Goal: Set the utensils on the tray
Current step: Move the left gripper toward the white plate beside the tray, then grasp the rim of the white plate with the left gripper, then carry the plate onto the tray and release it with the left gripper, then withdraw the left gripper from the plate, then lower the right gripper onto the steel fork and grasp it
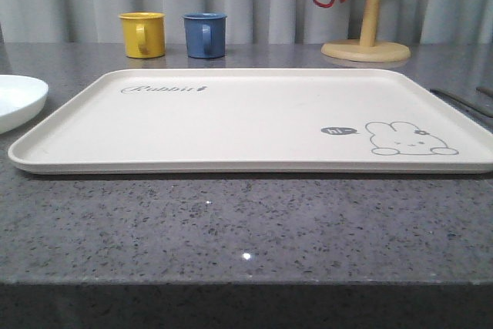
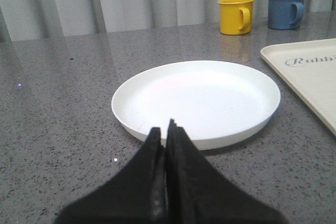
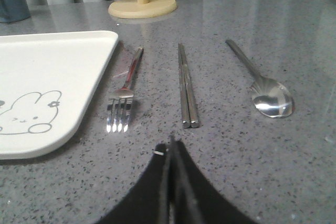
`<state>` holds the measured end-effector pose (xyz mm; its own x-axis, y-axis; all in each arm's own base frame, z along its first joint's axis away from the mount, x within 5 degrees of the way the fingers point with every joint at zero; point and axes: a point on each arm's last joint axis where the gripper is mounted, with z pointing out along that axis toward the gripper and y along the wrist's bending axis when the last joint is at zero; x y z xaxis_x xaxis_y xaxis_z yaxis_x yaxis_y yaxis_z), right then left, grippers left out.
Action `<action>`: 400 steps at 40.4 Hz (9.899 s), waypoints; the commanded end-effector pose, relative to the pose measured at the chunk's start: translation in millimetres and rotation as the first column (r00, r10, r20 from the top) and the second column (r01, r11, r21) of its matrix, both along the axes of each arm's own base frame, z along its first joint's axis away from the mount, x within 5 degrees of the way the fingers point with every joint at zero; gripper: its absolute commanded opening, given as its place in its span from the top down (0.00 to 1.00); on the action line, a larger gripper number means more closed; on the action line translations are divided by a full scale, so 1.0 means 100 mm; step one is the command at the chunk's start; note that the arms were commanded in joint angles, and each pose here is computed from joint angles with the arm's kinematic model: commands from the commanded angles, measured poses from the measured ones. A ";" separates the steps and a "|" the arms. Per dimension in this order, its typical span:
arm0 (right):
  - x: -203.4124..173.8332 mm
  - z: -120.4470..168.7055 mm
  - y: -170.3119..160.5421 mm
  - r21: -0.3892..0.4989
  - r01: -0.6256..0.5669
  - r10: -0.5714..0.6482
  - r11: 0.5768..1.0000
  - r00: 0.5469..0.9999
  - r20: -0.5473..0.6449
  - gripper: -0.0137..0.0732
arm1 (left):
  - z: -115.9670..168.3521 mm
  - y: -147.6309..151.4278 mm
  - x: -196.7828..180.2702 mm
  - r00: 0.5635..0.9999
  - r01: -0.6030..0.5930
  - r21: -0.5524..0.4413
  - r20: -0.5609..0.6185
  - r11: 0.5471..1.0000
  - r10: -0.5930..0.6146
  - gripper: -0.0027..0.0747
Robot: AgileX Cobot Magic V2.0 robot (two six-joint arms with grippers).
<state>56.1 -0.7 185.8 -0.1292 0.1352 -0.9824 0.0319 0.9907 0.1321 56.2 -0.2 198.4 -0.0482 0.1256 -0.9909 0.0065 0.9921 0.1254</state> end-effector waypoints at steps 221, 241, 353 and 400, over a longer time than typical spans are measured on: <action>0.12 1.68 0.00 0.006 -0.003 0.002 1.000 0.994 0.112 0.11 | 1.61 -2.79 2.11 0.342 0.744 0.053 -0.887 0.666 -0.310 0.49; 0.12 1.68 0.00 0.006 -0.003 0.002 1.000 0.994 0.112 0.11 | 2.15 -1.28 2.25 0.536 0.406 0.007 -0.812 0.914 -0.232 0.99; 2.43 1.39 0.34 -0.030 -0.201 0.110 0.979 0.648 -0.754 0.42 | 1.14 -0.10 0.02 0.985 0.167 -0.047 -0.033 0.985 -0.169 0.99; 2.69 1.01 0.23 0.004 -0.113 0.069 0.994 0.580 -0.812 0.42 | 1.14 -0.10 0.02 0.985 0.167 -0.047 -0.033 0.985 -0.169 0.99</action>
<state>323.1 26.4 264.7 -0.9272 0.0280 -0.3735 0.0078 0.9984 0.0555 58.0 -10.5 297.7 -0.1578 0.1154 -0.9807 0.1889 0.9783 0.0847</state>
